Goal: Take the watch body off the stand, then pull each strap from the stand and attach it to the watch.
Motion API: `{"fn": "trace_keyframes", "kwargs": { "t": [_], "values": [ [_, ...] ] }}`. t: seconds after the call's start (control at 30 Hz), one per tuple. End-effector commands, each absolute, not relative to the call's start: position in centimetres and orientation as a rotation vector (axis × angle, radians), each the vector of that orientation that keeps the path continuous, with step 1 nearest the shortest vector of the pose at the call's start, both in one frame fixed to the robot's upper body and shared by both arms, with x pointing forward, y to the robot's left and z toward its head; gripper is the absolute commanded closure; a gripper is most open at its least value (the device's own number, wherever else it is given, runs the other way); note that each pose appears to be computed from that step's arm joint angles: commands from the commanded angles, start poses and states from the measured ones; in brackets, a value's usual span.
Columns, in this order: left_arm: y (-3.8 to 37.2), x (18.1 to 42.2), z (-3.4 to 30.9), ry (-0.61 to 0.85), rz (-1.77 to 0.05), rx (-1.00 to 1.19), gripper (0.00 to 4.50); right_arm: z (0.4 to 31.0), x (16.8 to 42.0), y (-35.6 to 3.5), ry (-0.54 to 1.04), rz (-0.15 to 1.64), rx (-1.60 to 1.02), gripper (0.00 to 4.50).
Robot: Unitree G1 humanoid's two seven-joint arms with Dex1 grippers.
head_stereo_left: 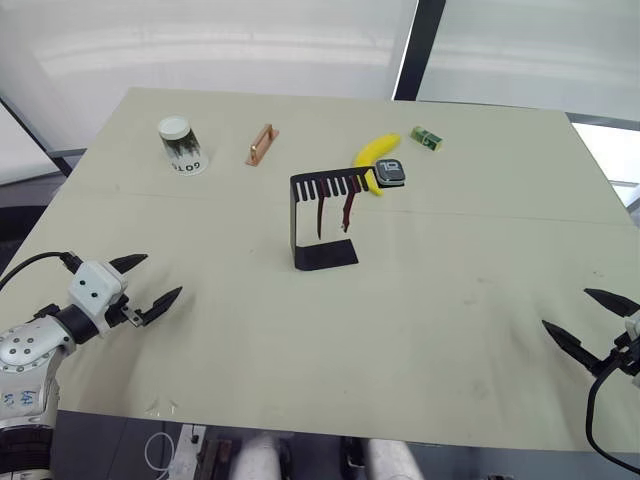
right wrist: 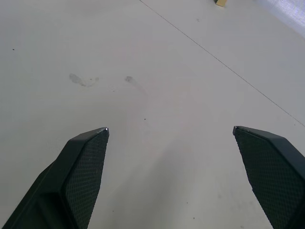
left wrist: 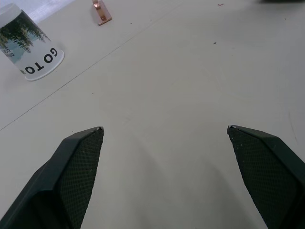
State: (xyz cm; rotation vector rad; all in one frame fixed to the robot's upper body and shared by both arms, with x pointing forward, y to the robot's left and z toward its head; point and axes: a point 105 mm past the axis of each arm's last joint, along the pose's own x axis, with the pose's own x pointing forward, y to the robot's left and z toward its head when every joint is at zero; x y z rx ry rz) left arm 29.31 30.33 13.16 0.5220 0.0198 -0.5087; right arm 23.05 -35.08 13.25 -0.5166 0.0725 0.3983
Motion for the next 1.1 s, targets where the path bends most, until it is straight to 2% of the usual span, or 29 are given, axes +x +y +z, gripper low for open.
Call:
{"fn": "trace_keyframes", "kwargs": {
  "t": [0.03,0.1,0.27,0.37,0.53,0.77,0.97,1.1],
  "values": [
    [29.3,29.2,14.8,-0.044,-0.551,0.493,0.00,13.9,23.1,-34.5,0.035,0.407,-0.493,0.08],
    [28.3,28.8,15.1,-0.065,-0.626,0.406,0.00,14.1,23.3,-33.4,-0.004,0.406,-0.432,0.08],
    [26.7,28.3,16.2,-0.100,-0.706,0.358,0.00,15.9,23.9,-30.6,-0.097,0.395,-0.313,0.08],
    [25.0,28.0,17.2,-0.130,-0.780,0.303,0.00,18.2,24.7,-26.7,-0.186,0.403,-0.219,0.08],
    [21.6,27.4,19.4,-0.198,-0.890,0.234,0.00,21.5,26.2,-20.4,-0.221,0.384,-0.119,0.08],
    [19.0,27.5,21.8,-0.260,-0.964,0.200,0.00,27.0,26.7,-13.6,-0.345,0.452,0.022,0.08],
    [17.1,27.6,22.8,-0.287,-1.005,0.189,0.00,28.8,28.1,-9.8,-0.328,0.446,0.105,0.08],
    [16.1,27.5,22.9,-0.290,-1.032,0.189,0.00,29.0,29.5,-9.0,-0.295,0.376,0.120,0.08]
  ]
}}
